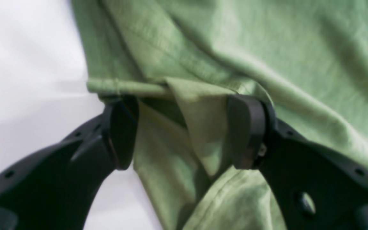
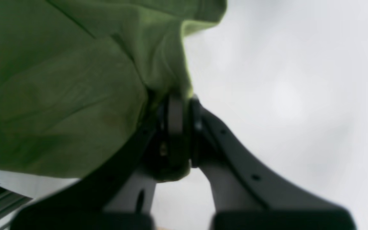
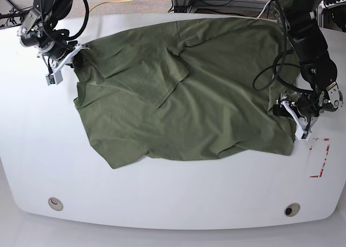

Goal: Fold the T-shirt properly

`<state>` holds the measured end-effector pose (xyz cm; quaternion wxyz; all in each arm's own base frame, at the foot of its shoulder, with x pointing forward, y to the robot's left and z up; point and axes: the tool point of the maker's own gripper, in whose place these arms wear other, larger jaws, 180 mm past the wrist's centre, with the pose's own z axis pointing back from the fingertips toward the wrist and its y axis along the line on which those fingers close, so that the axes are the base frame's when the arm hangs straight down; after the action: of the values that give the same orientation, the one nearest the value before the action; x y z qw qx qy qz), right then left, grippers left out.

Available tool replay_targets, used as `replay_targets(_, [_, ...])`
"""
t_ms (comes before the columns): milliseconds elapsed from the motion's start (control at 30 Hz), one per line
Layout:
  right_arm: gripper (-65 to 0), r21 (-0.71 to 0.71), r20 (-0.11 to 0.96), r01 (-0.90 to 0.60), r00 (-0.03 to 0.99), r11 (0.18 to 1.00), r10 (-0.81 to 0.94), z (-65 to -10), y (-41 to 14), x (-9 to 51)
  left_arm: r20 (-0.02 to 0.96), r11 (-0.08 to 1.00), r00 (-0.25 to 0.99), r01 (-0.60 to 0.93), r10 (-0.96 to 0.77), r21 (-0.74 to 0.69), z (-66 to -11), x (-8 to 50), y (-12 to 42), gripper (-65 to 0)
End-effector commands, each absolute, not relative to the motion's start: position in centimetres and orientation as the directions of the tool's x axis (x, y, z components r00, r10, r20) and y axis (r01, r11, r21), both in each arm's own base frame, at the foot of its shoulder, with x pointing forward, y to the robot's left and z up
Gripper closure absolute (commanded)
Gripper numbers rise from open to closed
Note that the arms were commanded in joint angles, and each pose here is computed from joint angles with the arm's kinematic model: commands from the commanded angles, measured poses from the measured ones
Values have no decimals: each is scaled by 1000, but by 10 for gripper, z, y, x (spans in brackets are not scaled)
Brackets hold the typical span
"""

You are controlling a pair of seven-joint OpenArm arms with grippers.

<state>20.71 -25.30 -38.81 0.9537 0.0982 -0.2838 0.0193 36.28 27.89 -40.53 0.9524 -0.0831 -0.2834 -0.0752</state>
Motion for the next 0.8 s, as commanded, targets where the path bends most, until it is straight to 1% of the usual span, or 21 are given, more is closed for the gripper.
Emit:
replay_targets(0, [0, 170, 606, -103, 795, 980, -21, -372, -253, 227, 582, 975, 805, 202, -115, -88, -386, 383, 283, -403])
replay_targets(133, [-5, 183, 635, -112, 772, 977, -31, -364, -247, 240, 598, 969, 786, 240, -154, -65, -374, 397, 276, -403])
replay_targets(167, [-16, 183, 633, -112, 774, 977, -30, -364, -246, 240, 597, 969, 787, 239, -154, -65, -372, 398, 276, -403])
replay_targets(233, [-65, 182, 634, -116, 773, 976, -27, -362, -246, 244, 586, 972, 796, 228, -149, -63, -372, 395, 281, -403])
replay_targets(300, [-162, 181, 637, -117, 771, 976, -26, -360, -246, 247, 586, 978, 796, 206, -152, -26, -362, 391, 298, -403])
replay_targets(333, [-192, 183, 638, -117, 770, 976, -27, -360, -245, 247, 593, 979, 789, 203, -158, -10, -356, 392, 302, -403])
replay_targets(400, [-281, 183, 643, -118, 766, 976, -28, -359, -245, 248, 611, 979, 772, 200, -175, 27, -346, 390, 307, -403])
replay_targets(433, [-314, 182, 645, -118, 764, 976, -28, -358, -245, 249, 611, 978, 769, 204, -187, 43, -346, 385, 308, -403])
replay_targets(467, [-333, 182, 645, -114, 763, 977, -31, -358, -246, 249, 615, 977, 764, 207, -196, 54, -344, 382, 308, -403])
replay_targets(500, [-342, 181, 646, -113, 762, 977, -32, -358, -247, 249, 625, 975, 753, 213, -205, 63, -341, 379, 306, -403])
replay_targets(600, [-341, 158, 649, -112, 760, 981, -18, -355, -250, 248, 646, 968, 726, 230, -237, 96, -330, 364, 312, -403])
replay_targets(767, [-344, 136, 653, -125, 758, 983, 6, -352, -248, 235, 660, 949, 694, 297, -289, 103, -329, 329, 296, -403])
